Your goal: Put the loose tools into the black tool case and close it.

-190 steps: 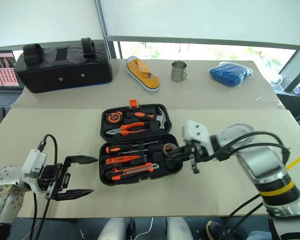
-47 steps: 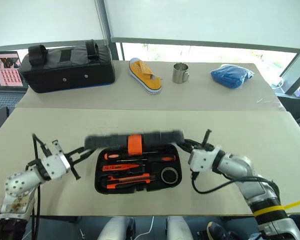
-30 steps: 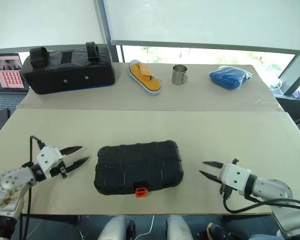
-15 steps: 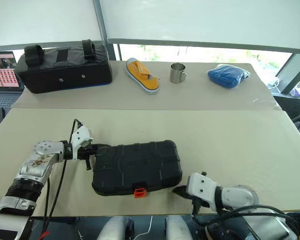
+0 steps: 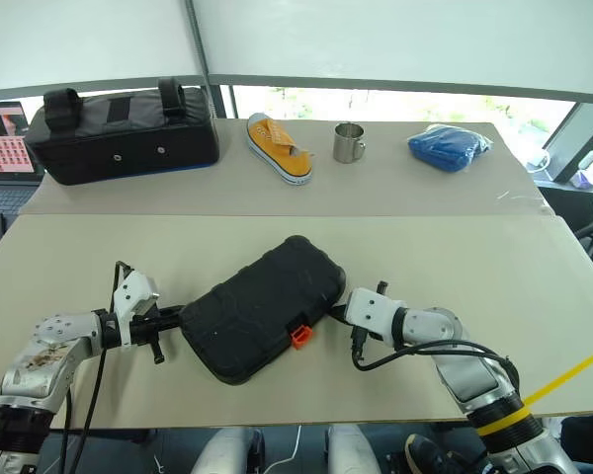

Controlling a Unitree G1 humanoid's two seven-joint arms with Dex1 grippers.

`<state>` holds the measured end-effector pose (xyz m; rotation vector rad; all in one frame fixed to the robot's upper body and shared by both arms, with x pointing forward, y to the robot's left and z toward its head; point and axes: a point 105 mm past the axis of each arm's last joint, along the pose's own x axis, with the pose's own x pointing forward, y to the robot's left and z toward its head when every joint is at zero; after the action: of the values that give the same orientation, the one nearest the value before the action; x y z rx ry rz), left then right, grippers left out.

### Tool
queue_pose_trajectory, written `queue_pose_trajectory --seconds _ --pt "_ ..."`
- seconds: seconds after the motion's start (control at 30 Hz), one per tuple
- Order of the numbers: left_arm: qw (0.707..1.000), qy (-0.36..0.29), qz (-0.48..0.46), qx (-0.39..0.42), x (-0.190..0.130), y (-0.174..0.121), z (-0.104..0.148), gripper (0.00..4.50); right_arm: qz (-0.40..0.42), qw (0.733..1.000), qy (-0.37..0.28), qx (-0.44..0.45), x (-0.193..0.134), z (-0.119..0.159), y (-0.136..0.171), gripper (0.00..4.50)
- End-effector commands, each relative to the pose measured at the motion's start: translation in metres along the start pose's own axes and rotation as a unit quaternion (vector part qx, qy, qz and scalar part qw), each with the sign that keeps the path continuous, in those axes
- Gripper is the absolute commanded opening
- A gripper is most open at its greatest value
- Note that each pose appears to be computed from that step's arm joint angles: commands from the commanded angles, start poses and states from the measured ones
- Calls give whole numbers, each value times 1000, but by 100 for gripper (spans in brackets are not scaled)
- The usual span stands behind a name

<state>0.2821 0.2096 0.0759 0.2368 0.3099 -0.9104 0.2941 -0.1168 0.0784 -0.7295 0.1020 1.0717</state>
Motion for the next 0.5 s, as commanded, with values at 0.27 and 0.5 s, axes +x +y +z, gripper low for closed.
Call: queue_pose_trajectory --seconds 0.27,0.5 --pt "988 -44 -150 -7 1 -6 80 7 29 998 -7 63 -55 3 5 0" --pt "971 -40 -228 56 46 -36 107 7 47 994 -34 96 -44 24 42 0"
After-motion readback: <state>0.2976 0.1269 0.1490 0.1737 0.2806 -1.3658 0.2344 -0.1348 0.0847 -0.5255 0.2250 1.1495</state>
